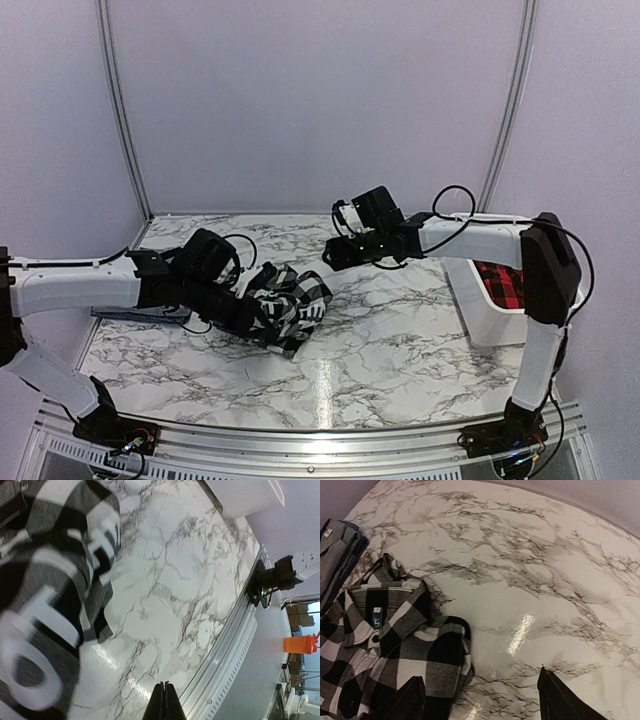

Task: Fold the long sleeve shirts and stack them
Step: Pick up the rectangle-folded shirt from the center of the board.

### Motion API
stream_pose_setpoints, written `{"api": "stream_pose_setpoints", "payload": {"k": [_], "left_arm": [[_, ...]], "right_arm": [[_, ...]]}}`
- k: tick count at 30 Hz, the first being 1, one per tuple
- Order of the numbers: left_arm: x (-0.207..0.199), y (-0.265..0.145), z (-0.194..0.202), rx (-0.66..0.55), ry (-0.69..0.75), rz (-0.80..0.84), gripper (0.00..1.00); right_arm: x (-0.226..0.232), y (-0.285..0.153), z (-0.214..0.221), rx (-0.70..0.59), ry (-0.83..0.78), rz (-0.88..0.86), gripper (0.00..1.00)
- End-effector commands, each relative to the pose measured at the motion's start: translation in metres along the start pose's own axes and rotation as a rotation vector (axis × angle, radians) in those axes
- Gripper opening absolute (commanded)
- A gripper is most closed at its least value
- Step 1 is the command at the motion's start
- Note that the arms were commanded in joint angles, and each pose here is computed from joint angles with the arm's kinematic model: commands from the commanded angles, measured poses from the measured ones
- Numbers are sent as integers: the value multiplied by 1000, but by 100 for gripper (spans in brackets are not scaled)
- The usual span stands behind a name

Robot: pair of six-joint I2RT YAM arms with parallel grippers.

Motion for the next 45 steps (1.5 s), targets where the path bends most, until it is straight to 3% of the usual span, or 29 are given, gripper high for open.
{"api": "stream_pose_setpoints", "payload": {"k": [1,8,16,21,24,26,28,33,45], "left_arm": [[12,4,46,101,-38,35,0],[18,4,58,113,-66,4,0],[-4,-40,18,-105,-21,-30,9],[17,-74,-5,-228,-120,-189,16],[46,-93,-12,-289,-228,-322,29],[63,-101,-15,-313,-283,-387,36],[75,-103,-21,-313,-311,-421,39],[101,-95,-32,-287,-345,-512,42],[150,-58,-22,-155,-418,-572,59]], "right_arm": [[61,-3,-10,-22,-84,-168,74],[127,26,-4,22,-141,-199,80],[151,71,37,161,-164,-135,86],[152,93,67,233,-184,-79,87],[149,94,70,222,-177,-73,72],[148,93,67,215,-178,-75,51],[148,89,59,197,-184,-75,29],[142,74,36,139,-183,-64,3],[134,24,10,28,-163,-50,0]]}}
Point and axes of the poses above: each gripper's point midway between its finger pads, its own y axis out along the fingers, its own x axis along the line the jaws close on, z = x × y, the point moved 8 cm from there along -y, back along the fingers, and after that the axes turned 3 degrees about y, right-handed, at the moved point
